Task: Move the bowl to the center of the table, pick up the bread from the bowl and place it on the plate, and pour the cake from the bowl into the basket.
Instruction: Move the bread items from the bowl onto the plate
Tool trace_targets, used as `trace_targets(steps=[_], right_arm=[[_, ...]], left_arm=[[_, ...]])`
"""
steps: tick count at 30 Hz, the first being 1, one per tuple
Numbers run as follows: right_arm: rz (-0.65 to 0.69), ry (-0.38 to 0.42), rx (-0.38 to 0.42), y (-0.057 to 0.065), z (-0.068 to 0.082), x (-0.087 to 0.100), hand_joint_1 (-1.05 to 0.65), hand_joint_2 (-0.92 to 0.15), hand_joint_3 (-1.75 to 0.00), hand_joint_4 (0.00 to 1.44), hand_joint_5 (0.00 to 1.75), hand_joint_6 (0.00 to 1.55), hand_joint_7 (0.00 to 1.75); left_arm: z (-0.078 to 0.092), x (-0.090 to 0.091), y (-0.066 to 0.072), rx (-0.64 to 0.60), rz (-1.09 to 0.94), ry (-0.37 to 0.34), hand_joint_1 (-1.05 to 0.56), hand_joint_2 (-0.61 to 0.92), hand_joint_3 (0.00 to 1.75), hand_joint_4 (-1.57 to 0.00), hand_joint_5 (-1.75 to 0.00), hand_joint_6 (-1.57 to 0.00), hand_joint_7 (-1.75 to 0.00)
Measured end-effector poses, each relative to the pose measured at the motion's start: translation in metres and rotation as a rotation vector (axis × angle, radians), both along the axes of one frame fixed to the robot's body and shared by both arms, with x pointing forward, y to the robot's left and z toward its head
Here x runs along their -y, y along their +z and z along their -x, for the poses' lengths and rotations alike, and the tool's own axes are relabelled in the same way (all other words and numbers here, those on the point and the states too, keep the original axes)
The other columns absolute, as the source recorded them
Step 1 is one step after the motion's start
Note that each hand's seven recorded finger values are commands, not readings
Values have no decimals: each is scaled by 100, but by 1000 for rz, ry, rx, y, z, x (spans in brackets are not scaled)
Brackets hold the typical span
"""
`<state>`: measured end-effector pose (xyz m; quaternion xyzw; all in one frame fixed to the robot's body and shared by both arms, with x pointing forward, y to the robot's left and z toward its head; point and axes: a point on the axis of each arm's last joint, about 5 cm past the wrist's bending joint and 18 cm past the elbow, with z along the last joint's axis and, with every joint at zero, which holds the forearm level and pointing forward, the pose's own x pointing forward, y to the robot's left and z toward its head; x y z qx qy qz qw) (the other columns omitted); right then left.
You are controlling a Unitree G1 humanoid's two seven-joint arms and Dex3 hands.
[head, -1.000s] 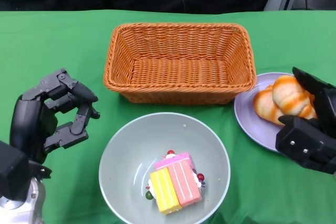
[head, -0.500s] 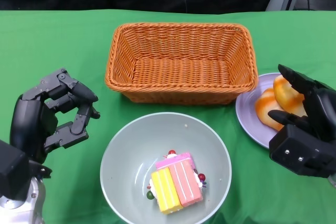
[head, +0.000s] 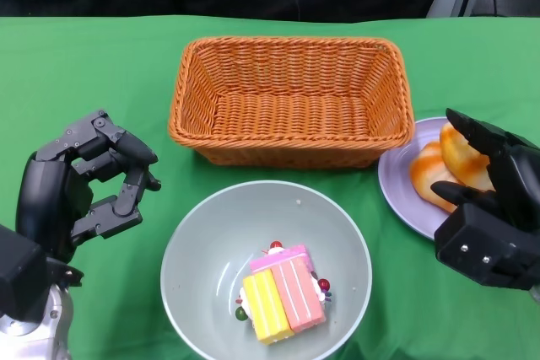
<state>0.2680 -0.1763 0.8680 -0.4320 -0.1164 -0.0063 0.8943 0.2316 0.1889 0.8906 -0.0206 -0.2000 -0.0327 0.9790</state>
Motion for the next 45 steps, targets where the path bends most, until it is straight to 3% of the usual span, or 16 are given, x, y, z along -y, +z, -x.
trace_targets(steps=[11, 27, 37, 38, 41, 43, 45], right_arm=[[-40, 80, 96, 15, 14, -4, -74, -92, -23, 43, 1, 45, 1], [-104, 116, 124, 24, 32, -3, -68, -92, -18, 50, 4, 50, 2], [-511, 227, 232, 36, 69, -9, -16, -92, -5, 92, 24, 85, 12], [-560, 238, 231, 37, 73, -10, -14, -92, -8, 94, 36, 89, 13], [-717, 278, 216, 37, 85, -10, -14, -92, -10, 75, 90, 93, 17], [-791, 298, 207, 37, 90, -8, -13, -92, -11, 68, 109, 92, 26], [-837, 317, 206, 37, 92, -5, -8, -91, -18, 64, 118, 85, 47]], left_arm=[[0, 0, 1, 1, 0, -1, -3, 61, 102, -75, -155, -77, -135], [-1, 0, 1, 3, -2, -1, -2, 63, 101, -74, -155, -77, -134], [-2, 0, 2, 4, -2, -1, -2, 62, 101, -75, -154, -77, -134], [-2, 0, 2, 4, -2, -1, -2, 62, 102, -74, -154, -77, -134], [-2, -1, 2, 4, -1, -1, -3, 62, 102, -75, -154, -77, -134], [-2, -1, 2, 4, -4, -7, -2, 61, 100, -75, -154, -77, -134], [-2, -2, 2, 3, -4, -13, -2, 62, 99, -75, -154, -78, -134]])
